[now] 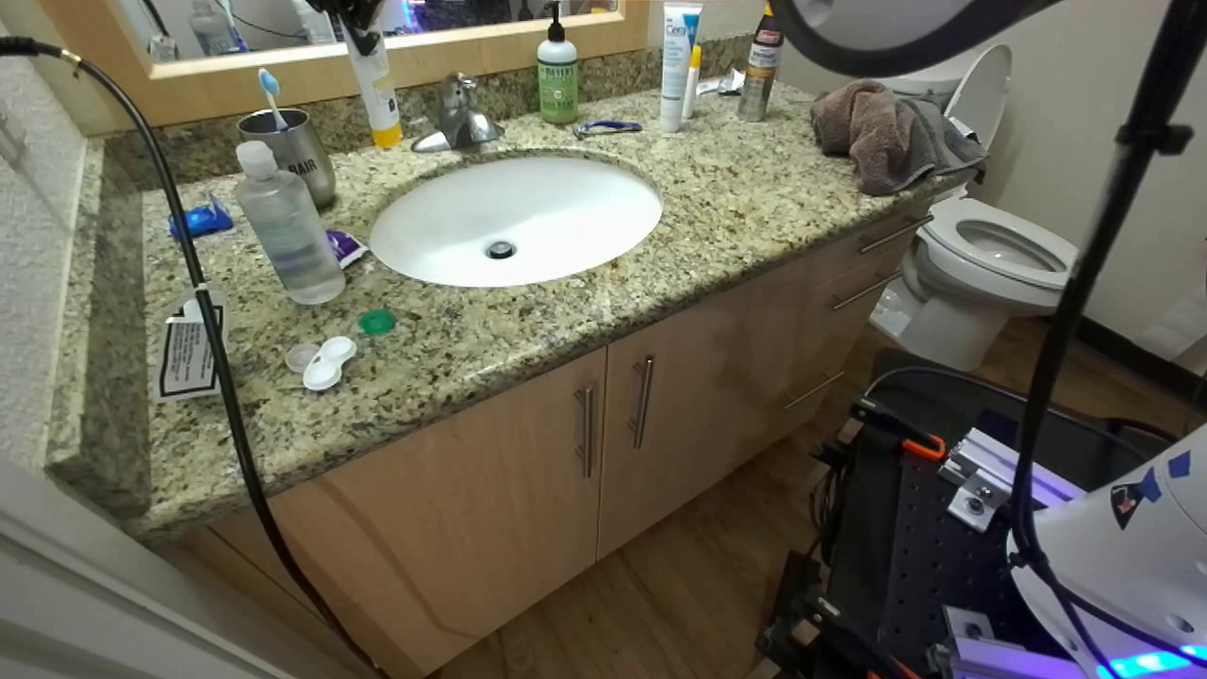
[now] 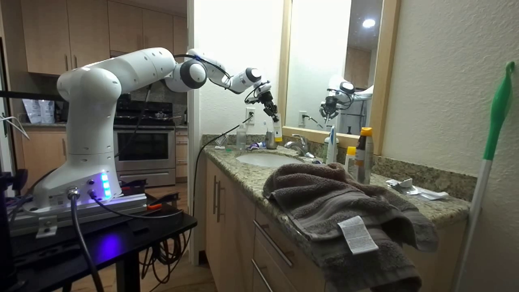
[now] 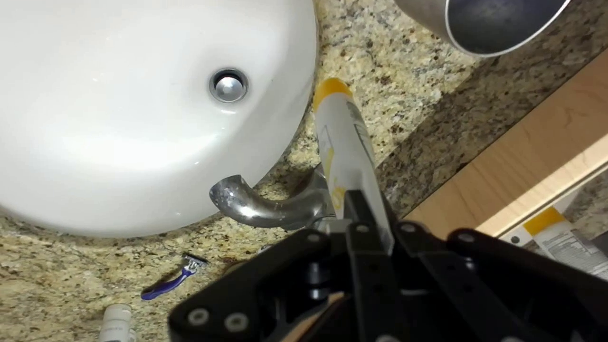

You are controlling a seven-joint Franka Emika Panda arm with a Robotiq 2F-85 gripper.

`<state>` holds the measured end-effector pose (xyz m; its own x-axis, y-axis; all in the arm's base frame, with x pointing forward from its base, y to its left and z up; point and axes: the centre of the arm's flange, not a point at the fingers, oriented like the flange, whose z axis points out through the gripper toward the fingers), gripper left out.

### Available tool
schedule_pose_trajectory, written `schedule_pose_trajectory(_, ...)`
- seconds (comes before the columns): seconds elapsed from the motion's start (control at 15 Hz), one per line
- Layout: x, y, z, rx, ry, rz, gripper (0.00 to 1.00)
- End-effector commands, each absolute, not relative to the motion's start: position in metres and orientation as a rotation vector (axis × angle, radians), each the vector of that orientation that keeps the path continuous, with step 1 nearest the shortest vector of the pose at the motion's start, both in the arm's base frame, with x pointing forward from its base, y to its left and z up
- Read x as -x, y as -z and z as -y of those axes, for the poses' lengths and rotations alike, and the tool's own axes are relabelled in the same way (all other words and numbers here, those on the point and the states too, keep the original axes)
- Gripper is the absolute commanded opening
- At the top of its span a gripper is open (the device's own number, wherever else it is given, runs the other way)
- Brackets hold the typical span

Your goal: Pick the white tube with a yellow lid and put in next to the faucet

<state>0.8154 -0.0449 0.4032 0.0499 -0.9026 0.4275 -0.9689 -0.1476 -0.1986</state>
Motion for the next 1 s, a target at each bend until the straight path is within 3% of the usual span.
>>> schedule_pose_trajectory(0.0, -0.881, -0.406, 0.065, -2.099, -0.679, 2.041, 0.01)
schedule_pose_trajectory(0.93, -0.894, -0.378, 0.047, -2.083, -0.705, 2.183, 0.01)
